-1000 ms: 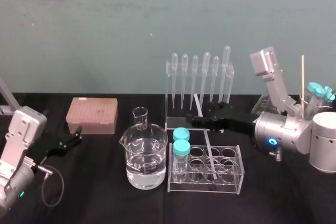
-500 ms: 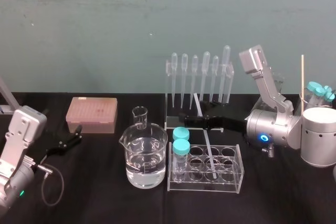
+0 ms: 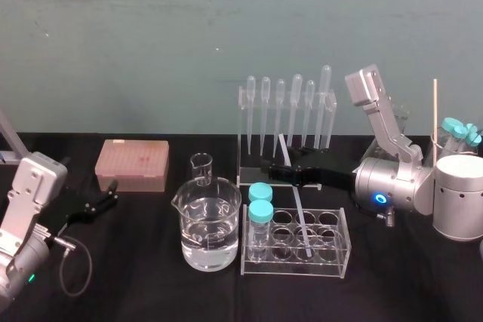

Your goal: Pick up the stirring rod with one hand, then place it down.

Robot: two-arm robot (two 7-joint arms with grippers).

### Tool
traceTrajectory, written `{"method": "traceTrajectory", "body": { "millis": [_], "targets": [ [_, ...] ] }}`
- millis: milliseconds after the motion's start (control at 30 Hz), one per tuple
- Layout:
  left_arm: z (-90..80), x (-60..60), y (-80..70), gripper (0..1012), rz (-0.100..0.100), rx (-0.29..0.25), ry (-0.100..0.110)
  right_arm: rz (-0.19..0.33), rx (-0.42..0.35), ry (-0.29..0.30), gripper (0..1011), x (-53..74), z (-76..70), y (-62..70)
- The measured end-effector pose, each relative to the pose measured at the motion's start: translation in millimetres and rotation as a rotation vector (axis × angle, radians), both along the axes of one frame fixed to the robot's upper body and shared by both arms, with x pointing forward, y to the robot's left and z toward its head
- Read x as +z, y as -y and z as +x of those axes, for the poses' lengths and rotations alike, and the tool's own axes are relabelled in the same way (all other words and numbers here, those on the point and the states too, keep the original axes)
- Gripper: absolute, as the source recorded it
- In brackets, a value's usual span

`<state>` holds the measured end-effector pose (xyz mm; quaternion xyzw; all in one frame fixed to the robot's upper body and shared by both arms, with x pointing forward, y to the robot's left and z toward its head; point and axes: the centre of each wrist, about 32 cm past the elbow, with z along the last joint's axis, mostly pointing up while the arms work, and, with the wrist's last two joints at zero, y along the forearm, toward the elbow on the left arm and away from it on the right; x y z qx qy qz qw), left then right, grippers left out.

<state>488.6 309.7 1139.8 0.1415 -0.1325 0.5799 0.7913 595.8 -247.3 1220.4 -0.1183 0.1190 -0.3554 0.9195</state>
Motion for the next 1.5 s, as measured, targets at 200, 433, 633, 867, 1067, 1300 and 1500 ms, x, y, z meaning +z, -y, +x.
{"method": "traceTrajectory", "body": {
  "millis": [200,433,633,867,1067,1300,1500],
  "targets": [
    [0.0,0.0,0.0,1000,0.0,0.0,0.0,0.001,-0.001,0.0,583,0.1,-0.1,0.2],
    [0.0,0.0,0.0,1000,0.0,0.0,0.0,0.002,-0.001,0.0,362,0.1,-0.2,0.4],
    [0.0,0.0,0.0,1000,0.0,0.0,0.0,0.002,-0.001,0.0,176,0.0,-0.3,0.3],
    [0.0,0.0,0.0,1000,0.0,0.0,0.0,0.002,-0.001,0.0,71,-0.1,-0.3,0.3],
    [0.0,0.0,0.0,1000,0.0,0.0,0.0,0.008,0.0,0.014,72,-0.5,-1.2,0.3],
    [0.0,0.0,0.0,1000,0.0,0.0,0.0,0.099,0.028,0.169,72,-7.1,-12.6,1.0],
    [0.0,0.0,0.0,1000,0.0,0.0,0.0,0.142,0.055,0.289,71,-15.7,-31.7,6.0]
  ]
}}
